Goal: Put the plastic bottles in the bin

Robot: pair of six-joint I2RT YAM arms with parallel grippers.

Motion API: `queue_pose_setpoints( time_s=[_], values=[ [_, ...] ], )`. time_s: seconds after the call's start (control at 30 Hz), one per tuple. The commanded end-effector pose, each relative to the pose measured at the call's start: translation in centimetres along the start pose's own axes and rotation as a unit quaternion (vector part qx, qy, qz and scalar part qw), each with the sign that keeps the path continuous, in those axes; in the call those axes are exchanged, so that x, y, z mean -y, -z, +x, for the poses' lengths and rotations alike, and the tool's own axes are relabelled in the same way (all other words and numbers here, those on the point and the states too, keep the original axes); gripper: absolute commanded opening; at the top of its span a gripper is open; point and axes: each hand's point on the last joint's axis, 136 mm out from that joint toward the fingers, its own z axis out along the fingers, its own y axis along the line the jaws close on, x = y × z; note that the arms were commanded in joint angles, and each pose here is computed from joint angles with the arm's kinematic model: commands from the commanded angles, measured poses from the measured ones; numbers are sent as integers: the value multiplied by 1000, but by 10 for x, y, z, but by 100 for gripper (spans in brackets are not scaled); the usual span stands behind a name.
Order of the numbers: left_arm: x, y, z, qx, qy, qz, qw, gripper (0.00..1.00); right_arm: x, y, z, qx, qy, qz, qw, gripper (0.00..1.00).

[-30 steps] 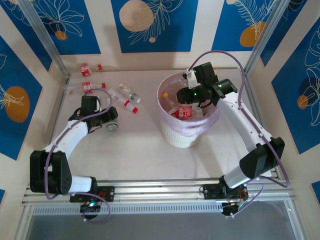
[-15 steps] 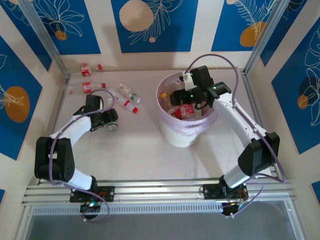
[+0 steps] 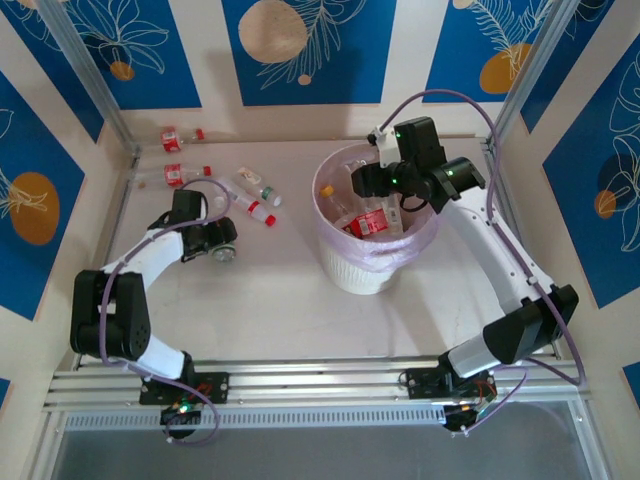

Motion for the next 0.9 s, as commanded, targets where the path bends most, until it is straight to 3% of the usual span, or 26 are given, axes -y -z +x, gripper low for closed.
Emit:
queue_pose_setpoints(
  time_s=[0.0, 0.37, 0.57, 0.73, 0.87],
  values=[
    [3, 2, -13, 14, -5, 5, 1000, 86, 5, -20, 10, -31, -10, 3, 999, 43],
    [4, 6, -18, 17, -17, 1, 1000, 87, 16, -61, 62, -92, -39, 10, 995, 41],
    [9, 8, -29, 23, -24, 5, 999, 87, 12, -44, 38, -63, -27, 5, 998, 42],
    [12, 20, -51, 41, -50, -8, 998, 90, -2, -11, 7, -12, -12, -14, 1000, 53],
    [15, 31, -88, 71, -77, -35, 994, 94, -9, 13, -10, 35, -13, -27, 999, 69]
  ],
)
